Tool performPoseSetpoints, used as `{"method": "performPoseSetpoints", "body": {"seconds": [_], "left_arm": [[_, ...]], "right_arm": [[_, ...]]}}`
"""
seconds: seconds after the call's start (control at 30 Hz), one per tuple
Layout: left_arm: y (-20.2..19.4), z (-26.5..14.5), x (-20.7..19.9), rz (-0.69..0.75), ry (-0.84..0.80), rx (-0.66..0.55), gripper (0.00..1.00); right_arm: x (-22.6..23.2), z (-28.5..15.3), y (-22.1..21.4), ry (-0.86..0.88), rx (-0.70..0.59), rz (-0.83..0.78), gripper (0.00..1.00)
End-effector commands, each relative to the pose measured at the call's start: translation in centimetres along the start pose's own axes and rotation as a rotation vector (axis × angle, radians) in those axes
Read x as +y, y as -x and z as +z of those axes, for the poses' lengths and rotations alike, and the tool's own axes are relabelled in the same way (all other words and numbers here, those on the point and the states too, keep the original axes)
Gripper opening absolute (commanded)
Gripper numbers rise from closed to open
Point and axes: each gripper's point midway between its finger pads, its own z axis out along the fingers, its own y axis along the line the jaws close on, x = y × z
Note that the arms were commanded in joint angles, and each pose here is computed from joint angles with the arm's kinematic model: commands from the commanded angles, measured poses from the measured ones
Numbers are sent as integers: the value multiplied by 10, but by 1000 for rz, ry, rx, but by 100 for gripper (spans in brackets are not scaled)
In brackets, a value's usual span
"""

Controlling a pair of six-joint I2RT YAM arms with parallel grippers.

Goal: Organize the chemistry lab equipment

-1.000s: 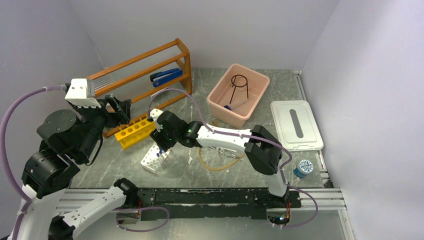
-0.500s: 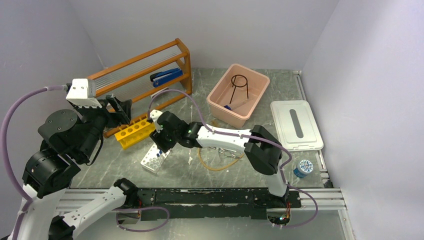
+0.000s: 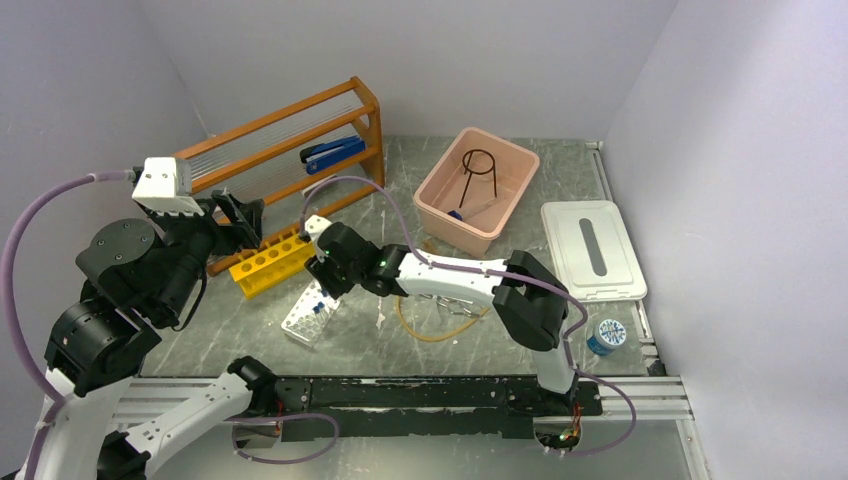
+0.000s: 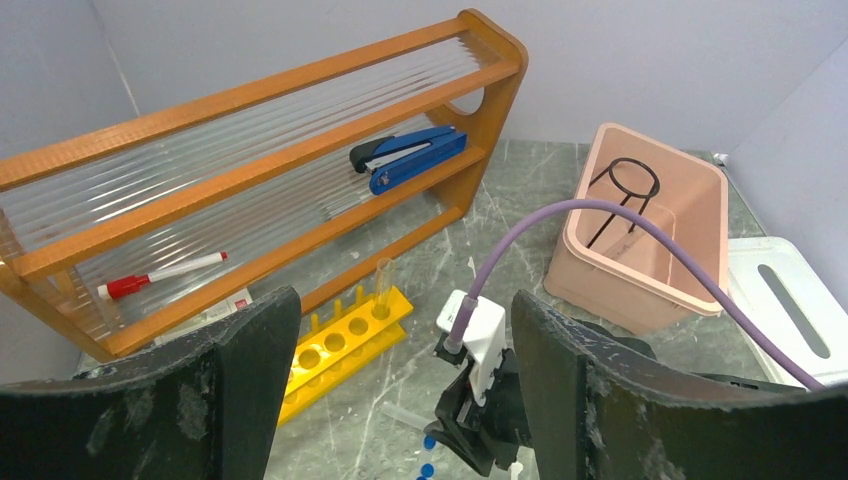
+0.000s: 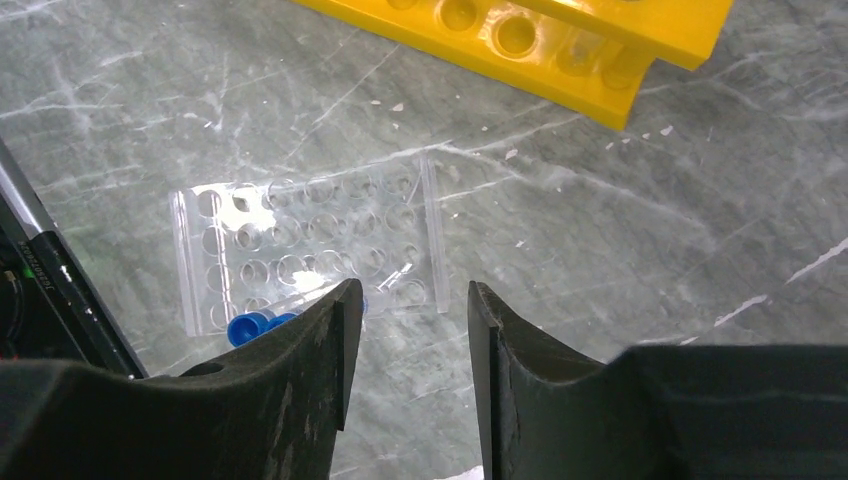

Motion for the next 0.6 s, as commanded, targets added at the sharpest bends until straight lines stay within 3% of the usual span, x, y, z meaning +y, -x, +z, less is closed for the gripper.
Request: {"method": "performPoseSetpoints", "body": {"seconds": [0.0,0.57], "left_arm": [[-2,2,-2,-8,-10,1,81],[-5,2,-3,-9,-12,11,81]], "right_arm": [[-9,-9,-4,-24,6,-6,45],[15,-12,-3,121,10,-45,47]]}}
